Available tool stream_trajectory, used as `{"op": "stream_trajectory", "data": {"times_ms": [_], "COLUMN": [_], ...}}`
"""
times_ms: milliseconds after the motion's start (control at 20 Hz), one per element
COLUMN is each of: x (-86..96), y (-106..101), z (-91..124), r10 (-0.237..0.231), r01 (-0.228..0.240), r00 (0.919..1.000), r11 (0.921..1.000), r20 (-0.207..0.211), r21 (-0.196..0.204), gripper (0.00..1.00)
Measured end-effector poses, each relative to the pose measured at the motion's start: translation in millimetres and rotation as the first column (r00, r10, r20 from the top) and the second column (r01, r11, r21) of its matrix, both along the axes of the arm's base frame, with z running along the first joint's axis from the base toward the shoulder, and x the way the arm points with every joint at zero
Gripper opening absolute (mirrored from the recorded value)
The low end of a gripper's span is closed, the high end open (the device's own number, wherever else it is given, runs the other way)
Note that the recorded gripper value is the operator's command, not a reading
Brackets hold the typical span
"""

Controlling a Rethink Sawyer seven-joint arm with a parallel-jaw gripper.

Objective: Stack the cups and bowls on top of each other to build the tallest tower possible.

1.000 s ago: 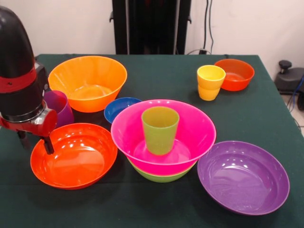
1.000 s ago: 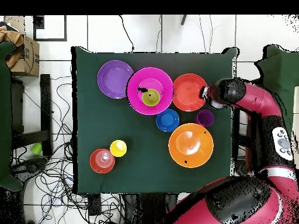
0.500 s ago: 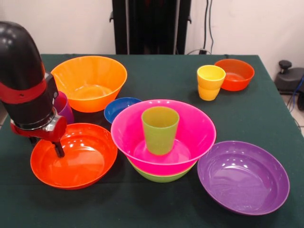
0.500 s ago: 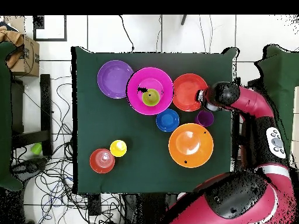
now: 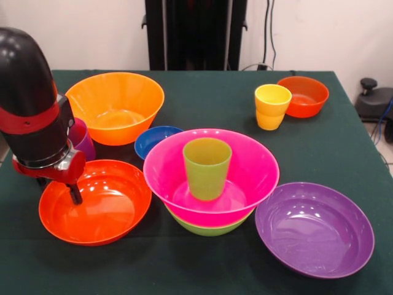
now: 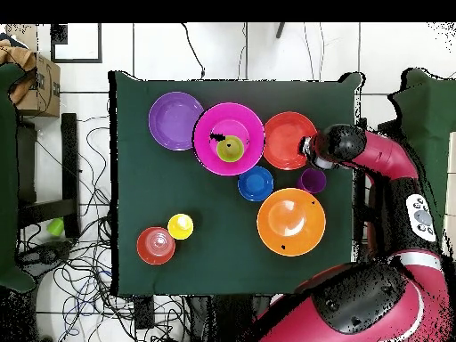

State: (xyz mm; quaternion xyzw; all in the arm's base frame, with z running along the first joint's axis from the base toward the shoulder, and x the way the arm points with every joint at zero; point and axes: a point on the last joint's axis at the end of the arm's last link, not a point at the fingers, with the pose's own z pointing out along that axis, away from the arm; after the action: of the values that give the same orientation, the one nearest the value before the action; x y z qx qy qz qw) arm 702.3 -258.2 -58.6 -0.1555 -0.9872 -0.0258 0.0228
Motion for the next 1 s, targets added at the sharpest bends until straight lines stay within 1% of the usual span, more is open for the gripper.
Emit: {"op": "stream_trajectory", "data": {"times_ms": [200, 400, 450, 750, 1000], "x": [0.3, -2.6, -5.2, -12.8, -19.9], "y": [-0.7, 0.7, 2.2, 3.7, 3.9], "z": [2.7, 12.4, 17.9, 29.4, 34.8], "r10": [0.001, 0.01, 0.015, 0.024, 0.027], "r01": [-0.001, -0.01, -0.015, -0.024, -0.027], "r00": [1.0, 1.0, 0.9999, 0.9996, 0.9993], "r11": [1.0, 0.9999, 0.9999, 0.9997, 0.9996], "r20": [0.001, -0.002, -0.006, -0.015, -0.024], "r21": [-0.003, -0.006, -0.007, -0.006, -0.004], "gripper": [1.0, 1.0, 1.0, 1.0, 1.0]}}
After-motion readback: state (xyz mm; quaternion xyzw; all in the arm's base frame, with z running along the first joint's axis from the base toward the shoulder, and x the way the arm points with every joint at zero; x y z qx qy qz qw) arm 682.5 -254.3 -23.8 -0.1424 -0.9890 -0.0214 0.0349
